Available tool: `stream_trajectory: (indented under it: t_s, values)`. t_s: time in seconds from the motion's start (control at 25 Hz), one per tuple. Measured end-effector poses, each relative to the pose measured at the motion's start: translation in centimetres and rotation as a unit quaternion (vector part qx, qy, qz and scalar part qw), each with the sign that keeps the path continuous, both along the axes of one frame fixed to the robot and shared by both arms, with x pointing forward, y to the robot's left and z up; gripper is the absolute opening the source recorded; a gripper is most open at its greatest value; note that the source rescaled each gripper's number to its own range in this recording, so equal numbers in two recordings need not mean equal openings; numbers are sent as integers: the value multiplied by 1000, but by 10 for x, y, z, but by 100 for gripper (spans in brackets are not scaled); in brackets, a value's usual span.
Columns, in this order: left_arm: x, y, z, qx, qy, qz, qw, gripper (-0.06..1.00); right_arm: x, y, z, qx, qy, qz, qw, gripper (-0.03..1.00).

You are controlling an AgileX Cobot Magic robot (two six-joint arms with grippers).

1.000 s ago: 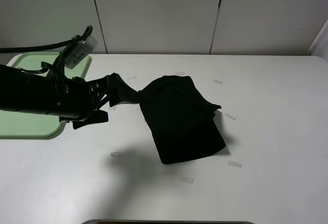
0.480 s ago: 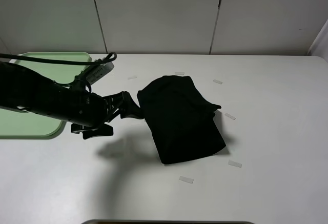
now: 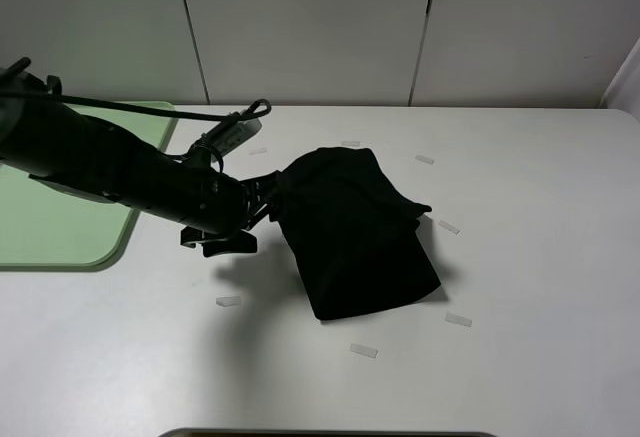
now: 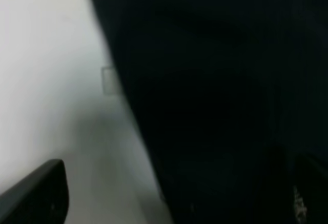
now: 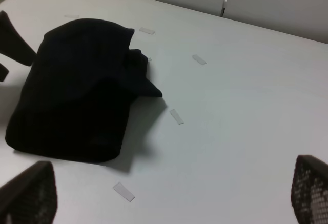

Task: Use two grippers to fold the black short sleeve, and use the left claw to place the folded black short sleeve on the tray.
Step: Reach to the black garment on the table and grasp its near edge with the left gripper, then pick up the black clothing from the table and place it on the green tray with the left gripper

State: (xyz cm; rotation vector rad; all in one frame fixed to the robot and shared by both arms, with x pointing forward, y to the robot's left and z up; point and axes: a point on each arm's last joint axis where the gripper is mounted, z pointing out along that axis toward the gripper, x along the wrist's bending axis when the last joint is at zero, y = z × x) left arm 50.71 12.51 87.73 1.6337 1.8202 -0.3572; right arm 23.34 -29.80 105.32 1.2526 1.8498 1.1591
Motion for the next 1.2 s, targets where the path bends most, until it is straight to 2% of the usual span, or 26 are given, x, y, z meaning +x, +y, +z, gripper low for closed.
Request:
stream_trajectory:
  t_s: [0.44,0.52,0.64,0.76,0.88,1.0,1.2]
  values:
    - [13,-31,-11,-6,0,-23,1000,85,0,0,0,0,0,0,1000,100]
    - [16,-37,-15,-7,3,-25,1000,82,0,0,0,0,0,0,1000,100]
    - [18,-46,-20,-9,7,-28,1000,68,0,0,0,0,0,0,1000,100]
    - [21,-52,-21,-12,5,-33,999,46,0,0,0,0,0,0,1000,100]
    - [24,-54,-21,-13,2,-32,999,30,0,0,0,0,0,0,1000,100]
    - [26,-55,-19,-12,-3,-30,999,21,0,0,0,0,0,0,1000,100]
    - [31,-49,-20,-2,-20,-45,999,19,0,0,0,0,0,0,1000,100]
